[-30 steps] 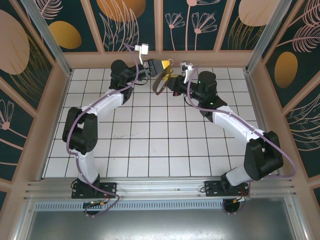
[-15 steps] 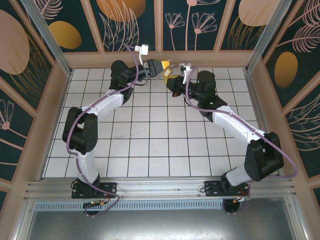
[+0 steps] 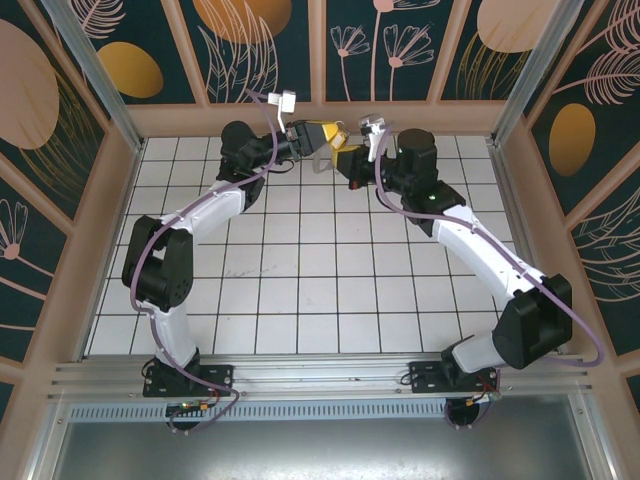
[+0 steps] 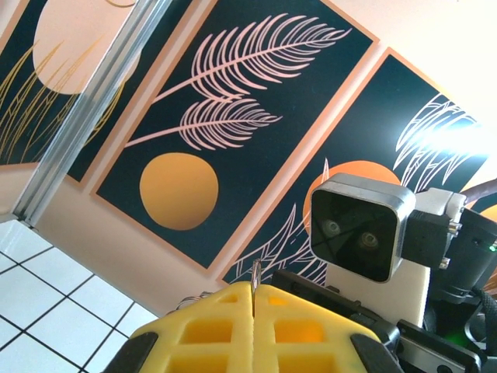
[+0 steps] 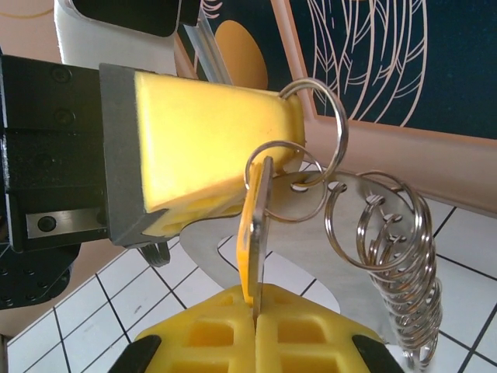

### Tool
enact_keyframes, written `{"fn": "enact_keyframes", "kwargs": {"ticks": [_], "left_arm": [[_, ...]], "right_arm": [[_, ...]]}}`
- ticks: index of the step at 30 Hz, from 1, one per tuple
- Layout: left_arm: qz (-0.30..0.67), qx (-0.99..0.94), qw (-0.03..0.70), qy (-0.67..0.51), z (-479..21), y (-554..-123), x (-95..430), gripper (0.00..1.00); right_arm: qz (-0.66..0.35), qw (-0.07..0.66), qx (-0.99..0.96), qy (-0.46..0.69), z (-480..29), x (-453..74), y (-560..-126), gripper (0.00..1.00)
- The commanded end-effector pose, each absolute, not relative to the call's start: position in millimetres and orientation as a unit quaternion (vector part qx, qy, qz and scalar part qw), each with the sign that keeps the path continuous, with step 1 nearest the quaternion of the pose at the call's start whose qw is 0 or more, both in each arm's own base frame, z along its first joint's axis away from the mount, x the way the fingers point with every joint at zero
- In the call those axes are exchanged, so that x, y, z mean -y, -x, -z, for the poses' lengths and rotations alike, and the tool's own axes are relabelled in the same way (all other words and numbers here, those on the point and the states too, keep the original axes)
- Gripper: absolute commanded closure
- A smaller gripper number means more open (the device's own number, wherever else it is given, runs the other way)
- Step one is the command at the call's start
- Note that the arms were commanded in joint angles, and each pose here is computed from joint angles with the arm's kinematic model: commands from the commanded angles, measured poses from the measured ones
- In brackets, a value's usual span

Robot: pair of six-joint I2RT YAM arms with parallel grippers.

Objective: Put the keys on the keyring

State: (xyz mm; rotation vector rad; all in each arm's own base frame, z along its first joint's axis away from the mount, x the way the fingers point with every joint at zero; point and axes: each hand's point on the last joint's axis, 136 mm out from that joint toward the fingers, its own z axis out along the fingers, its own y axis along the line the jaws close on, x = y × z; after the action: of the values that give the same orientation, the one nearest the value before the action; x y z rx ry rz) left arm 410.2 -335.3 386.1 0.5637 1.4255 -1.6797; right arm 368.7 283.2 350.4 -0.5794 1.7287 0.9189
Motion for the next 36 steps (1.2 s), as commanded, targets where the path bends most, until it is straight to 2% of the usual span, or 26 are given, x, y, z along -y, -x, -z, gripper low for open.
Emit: {"fn": "enact_keyframes", "kwargs": {"ticks": [1,15,36], "left_arm": [[0.664,-0.554,0.436,-0.250,-400,-396,335,1.00],[0.655,-0.557,0.444,-0.253,-404,-396,334,1.00],[0.646,-0.565,0.448,-0.252,-398,-399,334,1.00]], "right_arm": [[-0.364,0.544,-0.709,0.261,-374,-277,-366,1.00],[-0.353,0.430,-0.766,0.323,-313,-281,-354,1.00],[-0.307,0.452,-0.789,0.282,-321,-248,-373,1.00]]}}
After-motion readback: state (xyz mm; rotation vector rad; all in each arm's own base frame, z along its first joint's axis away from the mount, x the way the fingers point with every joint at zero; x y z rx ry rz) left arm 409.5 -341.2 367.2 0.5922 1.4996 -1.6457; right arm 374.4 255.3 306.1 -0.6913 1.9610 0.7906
